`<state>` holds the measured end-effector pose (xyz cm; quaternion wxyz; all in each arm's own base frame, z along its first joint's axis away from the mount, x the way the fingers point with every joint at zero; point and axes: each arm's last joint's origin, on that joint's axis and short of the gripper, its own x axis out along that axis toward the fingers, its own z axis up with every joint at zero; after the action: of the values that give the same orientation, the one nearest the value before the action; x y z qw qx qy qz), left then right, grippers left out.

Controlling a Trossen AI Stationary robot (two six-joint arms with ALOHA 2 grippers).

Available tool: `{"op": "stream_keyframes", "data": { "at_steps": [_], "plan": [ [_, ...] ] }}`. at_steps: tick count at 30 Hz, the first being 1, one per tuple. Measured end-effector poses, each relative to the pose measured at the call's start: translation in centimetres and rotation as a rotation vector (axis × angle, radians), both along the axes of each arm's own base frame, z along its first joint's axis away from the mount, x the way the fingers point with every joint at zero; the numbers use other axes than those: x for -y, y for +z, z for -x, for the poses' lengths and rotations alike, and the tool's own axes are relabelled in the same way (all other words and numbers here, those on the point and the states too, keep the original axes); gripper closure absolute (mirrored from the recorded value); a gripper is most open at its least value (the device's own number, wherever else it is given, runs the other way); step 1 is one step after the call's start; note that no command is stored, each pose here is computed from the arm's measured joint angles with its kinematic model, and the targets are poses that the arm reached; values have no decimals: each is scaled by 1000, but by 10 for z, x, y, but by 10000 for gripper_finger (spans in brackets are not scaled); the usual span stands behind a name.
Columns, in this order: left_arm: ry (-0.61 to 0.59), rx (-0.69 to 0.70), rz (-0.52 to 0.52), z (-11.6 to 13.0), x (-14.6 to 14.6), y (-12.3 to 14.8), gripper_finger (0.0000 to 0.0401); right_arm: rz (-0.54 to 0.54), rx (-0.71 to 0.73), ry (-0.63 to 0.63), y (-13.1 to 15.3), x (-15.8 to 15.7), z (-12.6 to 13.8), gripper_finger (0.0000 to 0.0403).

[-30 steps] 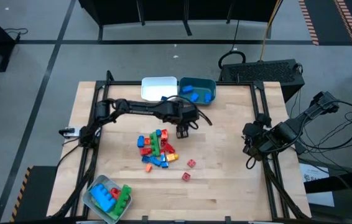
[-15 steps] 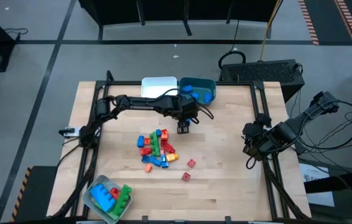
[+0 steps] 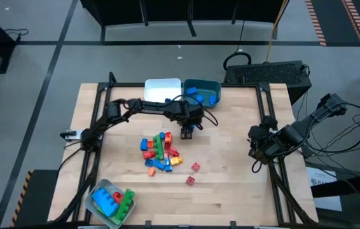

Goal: Sort blocks by size
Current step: Put the blue 1 stud game piece into the blue bin

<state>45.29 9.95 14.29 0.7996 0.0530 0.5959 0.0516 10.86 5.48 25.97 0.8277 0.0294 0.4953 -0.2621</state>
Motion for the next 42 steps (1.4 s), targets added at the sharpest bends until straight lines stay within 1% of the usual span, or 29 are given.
{"op": "stream_keyframes", "data": {
  "at_steps": [4,6,8,11,15,18,20,23,26,28,29,30,32,36,39,40,42],
  "plan": [
    [-23,-6,-6,-1,0,-2,175,0,0,-1,0,0,0,211],
    [-26,-1,-7,-1,2,-1,187,-1,1,-2,0,0,0,211],
    [-25,1,-7,-1,2,0,212,-2,2,-4,0,0,0,211],
    [-17,0,-9,0,2,1,267,-3,4,-5,0,0,0,211],
    [22,5,-18,-2,2,4,266,-7,9,-5,0,0,-1,211],
    [89,46,-9,-9,1,17,266,-7,10,-6,0,0,-1,211],
    [127,112,-8,-16,-1,39,266,-8,11,-6,0,-1,-1,211],
    [178,218,-52,-22,-6,74,266,-13,18,-6,0,-1,-1,211],
    [220,295,-156,-25,-20,103,266,-16,23,-6,0,-1,-2,211],
    [253,341,-231,-24,-35,120,266,-18,25,-6,0,-1,-2,211],
    [270,360,-248,-22,-44,126,266,-18,25,-6,0,-1,-2,211],
    [283,377,-254,-21,-53,129,266,-18,25,-6,0,-1,-2,211],
    [287,394,-230,-17,-72,127,266,-19,27,-5,0,-2,-2,211],
    [346,354,-215,-7,-104,114,266,-26,37,-6,0,-2,-3,211],
    [402,330,-205,0,-120,108,265,-28,40,-6,0,-2,-3,211],
    [409,338,-207,1,-124,108,250,-28,40,-5,0,-2,-3,211],
    [421,322,-222,1,-126,104,199,-28,40,-5,0,-2,-3,211]
  ]
}}
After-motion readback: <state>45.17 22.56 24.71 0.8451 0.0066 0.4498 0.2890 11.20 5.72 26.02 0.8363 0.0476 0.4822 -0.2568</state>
